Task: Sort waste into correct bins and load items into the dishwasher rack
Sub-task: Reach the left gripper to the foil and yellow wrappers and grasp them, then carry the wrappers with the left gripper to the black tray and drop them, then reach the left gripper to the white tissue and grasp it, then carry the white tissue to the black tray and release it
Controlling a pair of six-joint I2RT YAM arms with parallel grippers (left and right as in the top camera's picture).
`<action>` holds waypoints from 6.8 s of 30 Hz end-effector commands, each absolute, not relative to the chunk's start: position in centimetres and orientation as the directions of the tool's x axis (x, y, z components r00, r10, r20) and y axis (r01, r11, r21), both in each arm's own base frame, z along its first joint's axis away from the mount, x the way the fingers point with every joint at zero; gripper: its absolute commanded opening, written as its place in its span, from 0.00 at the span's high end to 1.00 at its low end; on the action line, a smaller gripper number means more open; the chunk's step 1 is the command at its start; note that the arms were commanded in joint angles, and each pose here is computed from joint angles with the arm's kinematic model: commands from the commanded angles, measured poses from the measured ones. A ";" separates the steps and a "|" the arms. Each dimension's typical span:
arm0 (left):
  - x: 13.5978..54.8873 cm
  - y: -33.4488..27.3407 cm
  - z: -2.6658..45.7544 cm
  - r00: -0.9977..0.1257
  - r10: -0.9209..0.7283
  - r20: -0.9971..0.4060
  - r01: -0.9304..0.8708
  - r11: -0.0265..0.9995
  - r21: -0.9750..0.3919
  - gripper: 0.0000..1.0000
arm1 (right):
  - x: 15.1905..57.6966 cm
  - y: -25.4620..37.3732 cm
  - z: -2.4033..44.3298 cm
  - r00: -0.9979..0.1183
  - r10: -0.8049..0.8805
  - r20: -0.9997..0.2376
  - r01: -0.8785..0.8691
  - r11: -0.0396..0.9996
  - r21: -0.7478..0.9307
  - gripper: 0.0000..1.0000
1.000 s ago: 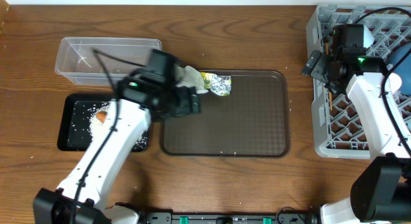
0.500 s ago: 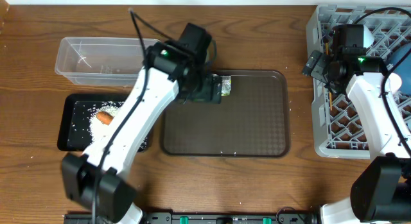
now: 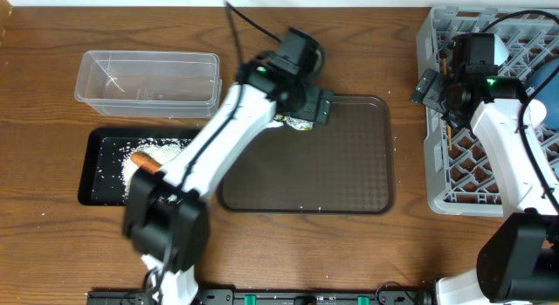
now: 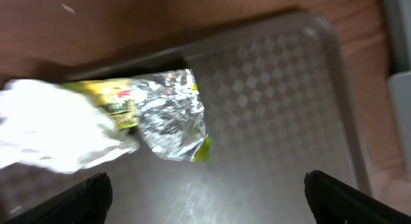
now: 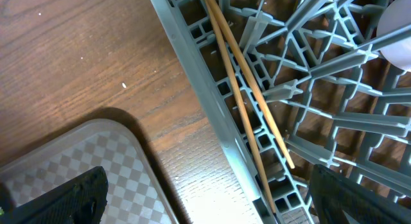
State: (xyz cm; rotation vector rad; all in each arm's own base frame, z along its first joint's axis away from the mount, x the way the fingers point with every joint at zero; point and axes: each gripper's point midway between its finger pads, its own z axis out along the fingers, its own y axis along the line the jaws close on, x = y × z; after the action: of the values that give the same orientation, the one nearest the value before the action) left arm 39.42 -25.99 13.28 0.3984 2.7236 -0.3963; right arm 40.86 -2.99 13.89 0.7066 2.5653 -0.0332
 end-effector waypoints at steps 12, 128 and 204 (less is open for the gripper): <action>39.6 -27.5 3.2 -0.982 -0.100 -0.159 -0.057 0.965 -0.256 0.02 | 40.8 -3.3 13.8 -0.745 0.489 -0.453 0.506 0.857 0.094 0.01; 28.6 5.9 11.4 -0.443 -0.879 -0.177 -0.895 0.426 0.130 0.61 | 40.8 -3.3 13.8 -0.745 0.489 -0.454 0.506 0.857 0.094 0.01; 34.4 -10.6 15.5 -0.844 -0.386 -0.373 -0.368 0.922 -0.121 0.94 | 40.8 -3.3 13.8 -0.745 0.489 -0.454 0.506 0.857 0.094 0.01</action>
State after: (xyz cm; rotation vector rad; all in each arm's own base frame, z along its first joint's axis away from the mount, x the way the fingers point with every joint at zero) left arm 34.35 -13.10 13.41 -0.4339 2.7713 -0.1378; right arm 40.85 -2.99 13.88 0.7066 2.5657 -0.0334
